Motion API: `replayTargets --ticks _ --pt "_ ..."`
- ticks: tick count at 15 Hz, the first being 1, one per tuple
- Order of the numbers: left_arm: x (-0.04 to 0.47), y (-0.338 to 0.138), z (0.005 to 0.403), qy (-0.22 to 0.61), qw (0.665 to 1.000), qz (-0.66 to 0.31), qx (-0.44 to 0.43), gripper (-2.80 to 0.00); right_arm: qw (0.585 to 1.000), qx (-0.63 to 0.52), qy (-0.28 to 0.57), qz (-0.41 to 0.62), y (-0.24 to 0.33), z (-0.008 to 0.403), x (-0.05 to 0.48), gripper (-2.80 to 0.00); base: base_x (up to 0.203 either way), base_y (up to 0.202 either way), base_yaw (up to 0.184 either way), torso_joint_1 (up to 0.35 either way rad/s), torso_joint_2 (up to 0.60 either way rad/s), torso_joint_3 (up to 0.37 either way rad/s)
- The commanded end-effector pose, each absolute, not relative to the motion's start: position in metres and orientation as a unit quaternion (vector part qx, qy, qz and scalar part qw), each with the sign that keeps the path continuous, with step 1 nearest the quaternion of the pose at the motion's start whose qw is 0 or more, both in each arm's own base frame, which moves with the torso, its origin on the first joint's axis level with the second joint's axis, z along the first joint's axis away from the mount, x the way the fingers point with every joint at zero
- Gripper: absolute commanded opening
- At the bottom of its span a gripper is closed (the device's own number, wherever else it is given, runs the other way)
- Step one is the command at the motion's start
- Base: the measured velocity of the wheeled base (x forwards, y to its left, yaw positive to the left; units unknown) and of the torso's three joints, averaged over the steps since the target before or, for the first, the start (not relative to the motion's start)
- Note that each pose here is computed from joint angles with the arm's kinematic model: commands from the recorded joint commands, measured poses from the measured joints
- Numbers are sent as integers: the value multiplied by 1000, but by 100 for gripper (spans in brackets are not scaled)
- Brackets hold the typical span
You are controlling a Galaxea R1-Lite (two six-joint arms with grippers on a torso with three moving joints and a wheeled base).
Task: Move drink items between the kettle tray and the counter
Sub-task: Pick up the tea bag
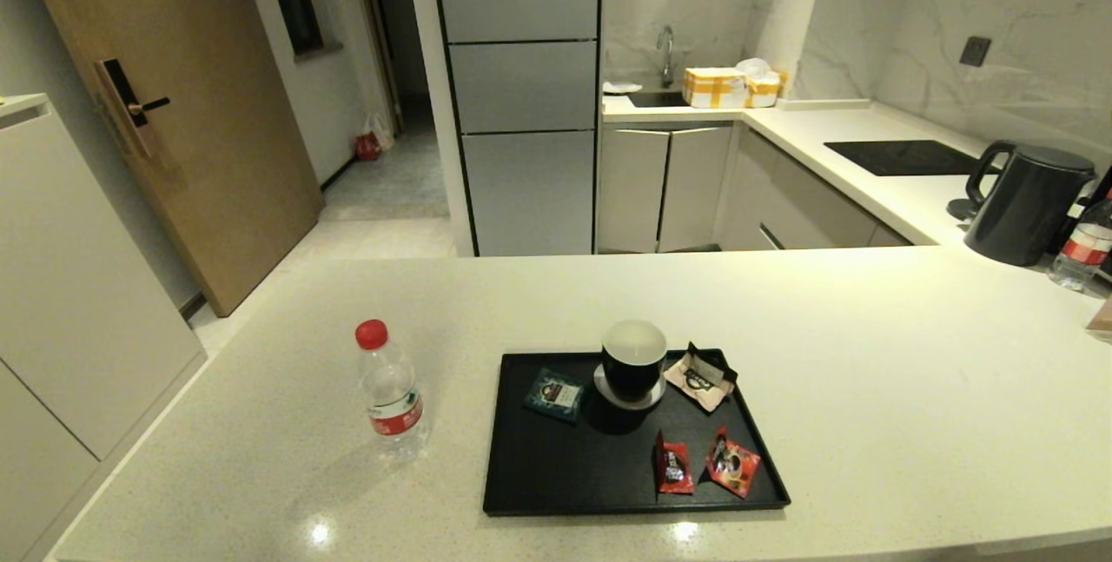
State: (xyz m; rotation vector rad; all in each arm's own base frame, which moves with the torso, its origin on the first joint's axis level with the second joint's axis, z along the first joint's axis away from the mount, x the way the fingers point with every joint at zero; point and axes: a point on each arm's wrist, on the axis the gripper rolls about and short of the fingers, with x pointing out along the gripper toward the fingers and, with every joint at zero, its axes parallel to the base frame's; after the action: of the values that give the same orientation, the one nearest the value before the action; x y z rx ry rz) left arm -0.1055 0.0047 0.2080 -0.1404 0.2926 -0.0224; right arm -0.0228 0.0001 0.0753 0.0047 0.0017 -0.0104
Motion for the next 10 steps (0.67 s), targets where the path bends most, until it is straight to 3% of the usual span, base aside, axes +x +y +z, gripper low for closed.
replayTargets --ticks 1,3,7,10 --pt "-145 1 159 119 990 -28 -74 -280 1000 2 2 -5 0 75 -23 -280 0 0 0 0 0 0" --pt "-141 -2 149 161 983 -48 -77 -280 1000 2 2 -5 0 75 -23 -280 0 0 0 0 0 0" --pt "-78 -2 133 74 994 -55 -62 -280 1000 2 2 -5 0 75 -23 -280 0 0 0 0 0 0" --pt "-29 -2 80 41 998 -45 -27 -280 1000 2 2 -5 0 75 -23 -280 0 0 0 0 0 0"
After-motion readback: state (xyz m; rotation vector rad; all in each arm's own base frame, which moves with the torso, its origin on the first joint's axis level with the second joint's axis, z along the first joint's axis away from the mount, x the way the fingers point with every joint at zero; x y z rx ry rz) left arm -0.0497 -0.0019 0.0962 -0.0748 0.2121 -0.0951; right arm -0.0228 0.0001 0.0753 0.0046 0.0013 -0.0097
